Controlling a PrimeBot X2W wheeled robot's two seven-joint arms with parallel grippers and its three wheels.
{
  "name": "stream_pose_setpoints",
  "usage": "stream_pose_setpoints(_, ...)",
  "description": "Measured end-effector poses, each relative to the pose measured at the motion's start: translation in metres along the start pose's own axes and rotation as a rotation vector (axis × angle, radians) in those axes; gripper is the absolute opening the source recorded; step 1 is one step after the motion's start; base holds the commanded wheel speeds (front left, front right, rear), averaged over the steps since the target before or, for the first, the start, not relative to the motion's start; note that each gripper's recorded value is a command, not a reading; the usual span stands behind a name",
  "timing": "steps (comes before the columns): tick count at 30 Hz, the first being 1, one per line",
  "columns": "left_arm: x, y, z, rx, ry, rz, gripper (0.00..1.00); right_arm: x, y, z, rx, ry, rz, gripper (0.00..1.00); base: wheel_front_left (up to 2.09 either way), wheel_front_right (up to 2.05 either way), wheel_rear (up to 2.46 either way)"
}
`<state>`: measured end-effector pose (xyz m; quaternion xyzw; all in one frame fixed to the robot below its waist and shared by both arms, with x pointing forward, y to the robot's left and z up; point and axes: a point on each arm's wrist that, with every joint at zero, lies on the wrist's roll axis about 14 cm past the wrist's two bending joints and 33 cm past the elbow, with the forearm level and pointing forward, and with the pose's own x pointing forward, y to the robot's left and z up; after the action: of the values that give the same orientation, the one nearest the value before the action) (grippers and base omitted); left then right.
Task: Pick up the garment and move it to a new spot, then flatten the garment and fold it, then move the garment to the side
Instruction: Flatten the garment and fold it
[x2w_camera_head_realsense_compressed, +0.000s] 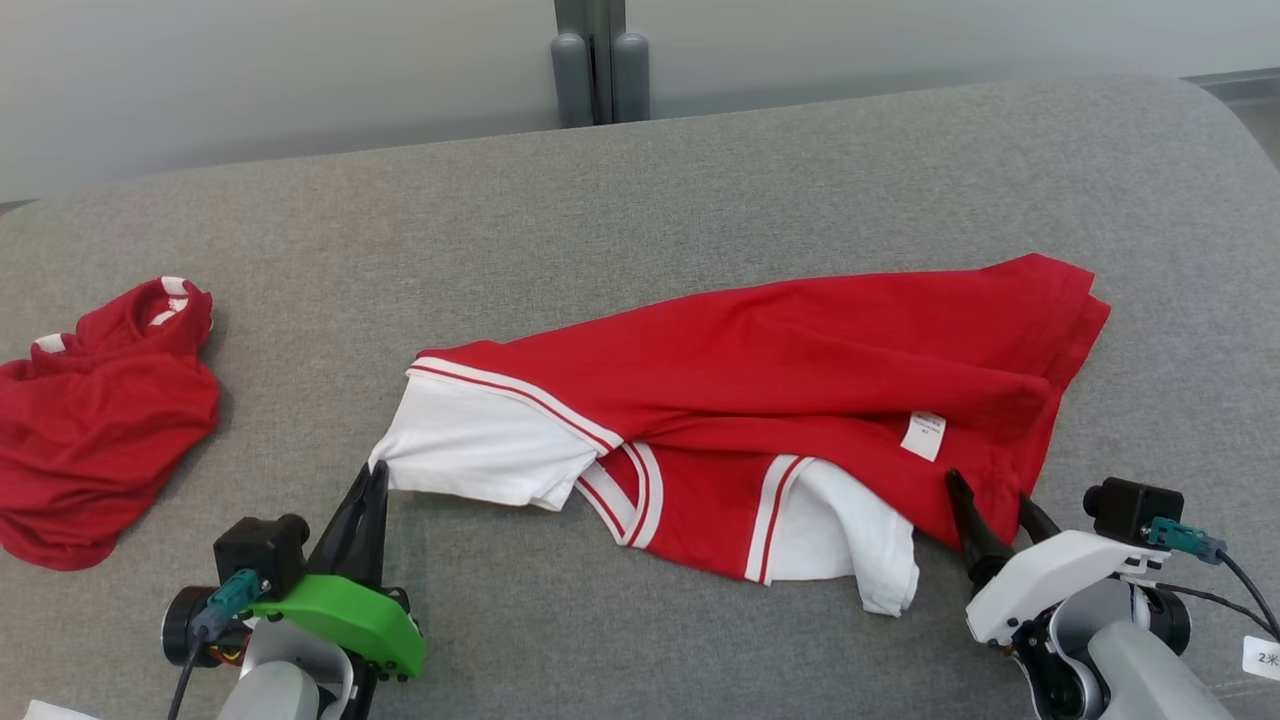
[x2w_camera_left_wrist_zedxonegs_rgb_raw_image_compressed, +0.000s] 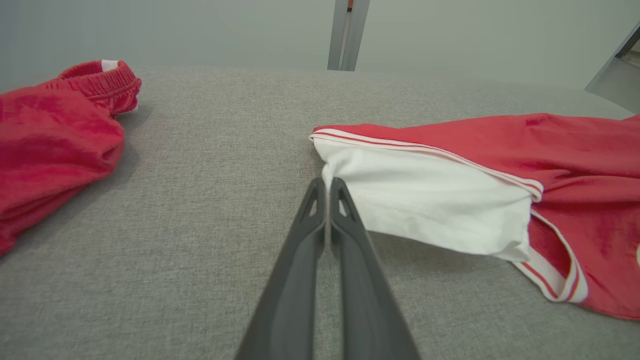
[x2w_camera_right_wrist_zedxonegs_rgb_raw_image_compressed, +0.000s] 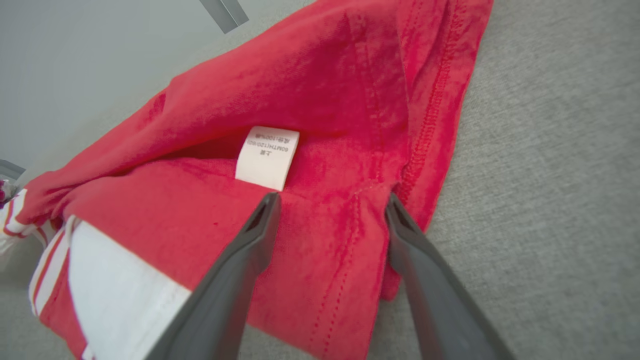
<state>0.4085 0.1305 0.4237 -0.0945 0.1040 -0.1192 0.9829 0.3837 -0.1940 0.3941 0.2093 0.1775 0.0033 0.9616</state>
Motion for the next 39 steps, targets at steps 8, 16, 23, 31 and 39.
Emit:
stream_pose_setpoints(8, -0.001, 0.002, -0.003, 0.000, 0.006, 0.004, 0.00, 0.004, -0.007, 0.004, -0.010, -0.019, -0.014, 0.00, 0.00, 0.00, 0.00)
stream_pose_setpoints(16, 0.005, -0.003, 0.015, -0.091, -0.059, 0.011, 0.00, 0.011, -0.006, 0.030, -0.062, -0.102, 0.007, 0.00, 0.00, 0.00, 0.00)
stream_pose_setpoints(23, 0.010, -0.022, 0.092, -0.475, -0.274, -0.055, 0.00, 0.002, 0.014, 0.106, -0.145, -0.321, 0.108, 0.00, 0.00, 0.00, 0.00)
stream_pose_setpoints(31, 0.023, -0.032, 0.233, -0.548, -0.440, -0.233, 0.00, -0.006, 0.058, 0.224, -0.309, -0.564, 0.241, 0.00, 0.00, 0.00, 0.00)
stream_pose_setpoints(39, 0.086, -0.050, 0.335, -0.438, -0.483, -0.315, 0.00, 0.044, 0.128, 0.328, -0.463, -0.690, 0.312, 0.00, 0.00, 0.00, 0.00)
